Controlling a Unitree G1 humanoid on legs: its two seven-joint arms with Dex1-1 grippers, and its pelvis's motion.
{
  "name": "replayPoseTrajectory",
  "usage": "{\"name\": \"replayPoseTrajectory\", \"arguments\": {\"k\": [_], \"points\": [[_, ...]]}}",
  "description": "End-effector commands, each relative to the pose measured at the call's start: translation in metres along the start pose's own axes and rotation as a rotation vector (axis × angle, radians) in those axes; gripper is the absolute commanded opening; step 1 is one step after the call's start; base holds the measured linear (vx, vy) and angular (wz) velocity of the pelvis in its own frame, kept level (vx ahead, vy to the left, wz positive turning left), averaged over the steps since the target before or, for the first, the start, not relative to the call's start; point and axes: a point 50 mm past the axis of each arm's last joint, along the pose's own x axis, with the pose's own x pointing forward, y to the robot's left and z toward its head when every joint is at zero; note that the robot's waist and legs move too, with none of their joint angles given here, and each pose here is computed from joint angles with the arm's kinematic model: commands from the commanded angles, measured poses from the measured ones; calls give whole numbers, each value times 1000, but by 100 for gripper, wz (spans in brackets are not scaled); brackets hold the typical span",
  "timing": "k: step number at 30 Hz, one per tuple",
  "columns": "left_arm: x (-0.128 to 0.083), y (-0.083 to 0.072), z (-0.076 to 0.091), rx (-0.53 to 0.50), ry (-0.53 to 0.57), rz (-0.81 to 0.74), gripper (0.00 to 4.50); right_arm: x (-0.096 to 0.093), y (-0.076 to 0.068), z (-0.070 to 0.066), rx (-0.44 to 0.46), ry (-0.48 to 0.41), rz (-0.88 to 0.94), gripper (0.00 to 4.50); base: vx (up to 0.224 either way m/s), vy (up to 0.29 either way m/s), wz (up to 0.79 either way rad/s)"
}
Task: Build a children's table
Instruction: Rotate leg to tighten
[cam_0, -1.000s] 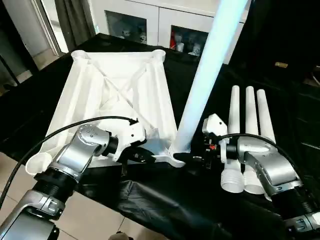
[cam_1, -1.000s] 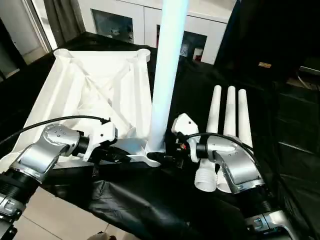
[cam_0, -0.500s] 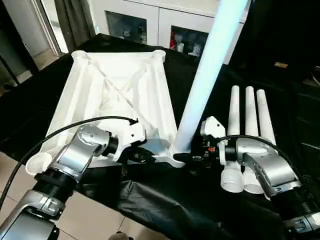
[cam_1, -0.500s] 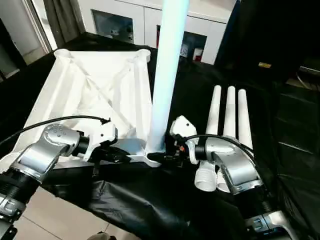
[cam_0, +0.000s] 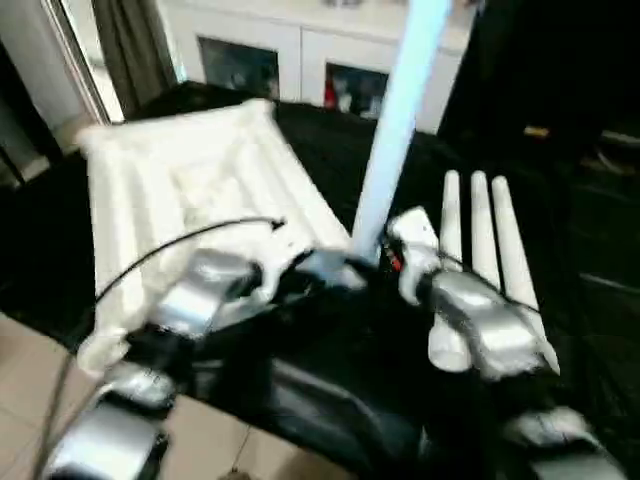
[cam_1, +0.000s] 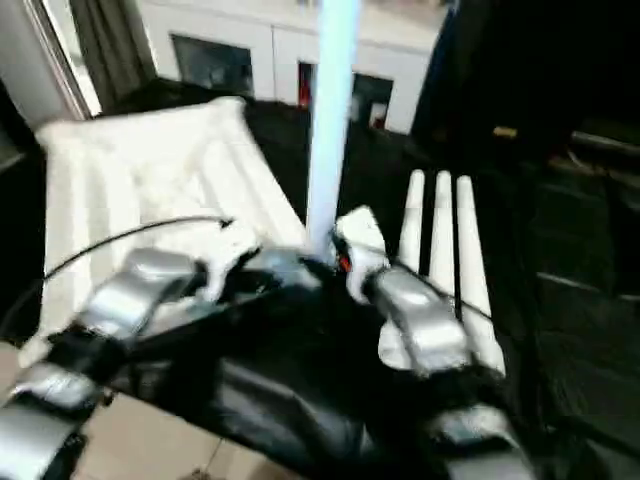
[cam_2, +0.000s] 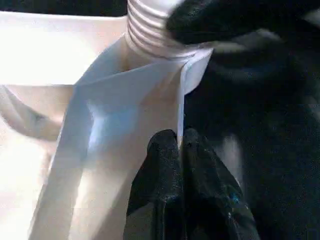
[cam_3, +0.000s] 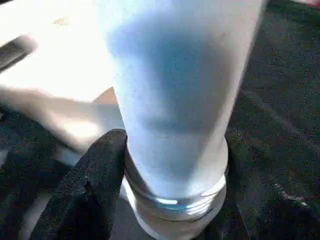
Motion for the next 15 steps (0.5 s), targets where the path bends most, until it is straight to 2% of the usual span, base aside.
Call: {"name": "replayPoseTrajectory", "arguments": {"k": [1,6,9,10,12,14,15], "points": [[13,4,6,-65,2,147,0,12,6,-34,137,148,-194,272,0,0,0],[27,-3,16,-66,-1,154,0,25,18,-31,234,110,-237,272,0,0,0],[29,-4,19,-62,-4,152,0,27,21,-29,231,104,-242,272,0,0,0],[30,-4,19,-61,-3,153,0,29,21,-28,237,99,-243,307,0,0,0],[31,-3,19,-59,0,156,0,31,22,-26,239,91,-249,307,0,0,0],[32,-3,19,-59,3,159,0,33,23,-25,248,84,-242,347,0,0,0],[32,-3,19,-59,5,160,0,33,23,-24,251,77,-237,349,0,0,0]]}}
